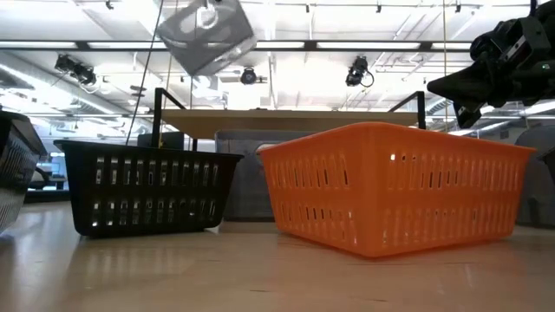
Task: Stack baskets on shelf by color
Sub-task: Put the left gray bin on the shelf, then put the middle orange bin on the shelf
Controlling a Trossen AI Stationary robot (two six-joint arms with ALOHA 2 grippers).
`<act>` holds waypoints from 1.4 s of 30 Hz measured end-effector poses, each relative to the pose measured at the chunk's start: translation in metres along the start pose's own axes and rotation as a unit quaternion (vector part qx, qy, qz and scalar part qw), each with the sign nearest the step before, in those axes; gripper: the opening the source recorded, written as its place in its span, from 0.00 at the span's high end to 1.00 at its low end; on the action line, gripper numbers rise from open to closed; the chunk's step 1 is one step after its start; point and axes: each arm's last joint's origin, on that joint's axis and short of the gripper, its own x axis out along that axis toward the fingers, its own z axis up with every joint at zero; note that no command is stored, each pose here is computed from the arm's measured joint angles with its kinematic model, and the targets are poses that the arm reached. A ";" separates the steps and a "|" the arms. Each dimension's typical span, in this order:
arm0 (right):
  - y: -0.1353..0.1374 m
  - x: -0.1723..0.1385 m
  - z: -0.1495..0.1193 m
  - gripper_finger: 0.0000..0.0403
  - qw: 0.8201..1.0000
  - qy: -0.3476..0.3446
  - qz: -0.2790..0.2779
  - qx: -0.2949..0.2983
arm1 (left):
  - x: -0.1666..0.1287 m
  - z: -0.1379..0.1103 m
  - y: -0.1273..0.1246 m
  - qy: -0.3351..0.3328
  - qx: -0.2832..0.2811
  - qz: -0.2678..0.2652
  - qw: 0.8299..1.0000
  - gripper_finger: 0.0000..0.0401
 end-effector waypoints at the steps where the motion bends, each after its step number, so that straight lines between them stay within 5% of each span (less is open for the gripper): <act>1: 0.000 0.000 0.000 0.97 1.000 0.001 -0.001 0.000 | 0.007 0.000 0.000 0.013 0.003 -0.009 1.000 0.98; 14: -0.001 0.002 -0.002 0.97 1.000 0.012 -0.006 0.001 | 0.060 0.004 0.006 0.084 0.008 -0.029 0.996 0.96; 30: -0.001 0.002 -0.002 0.97 1.000 0.013 -0.006 0.004 | 0.064 0.003 0.010 0.089 -0.031 -0.049 0.994 0.78; 42: -0.001 0.002 -0.002 0.97 1.000 0.013 -0.006 0.005 | 0.064 0.003 0.010 0.091 -0.077 -0.050 0.992 0.79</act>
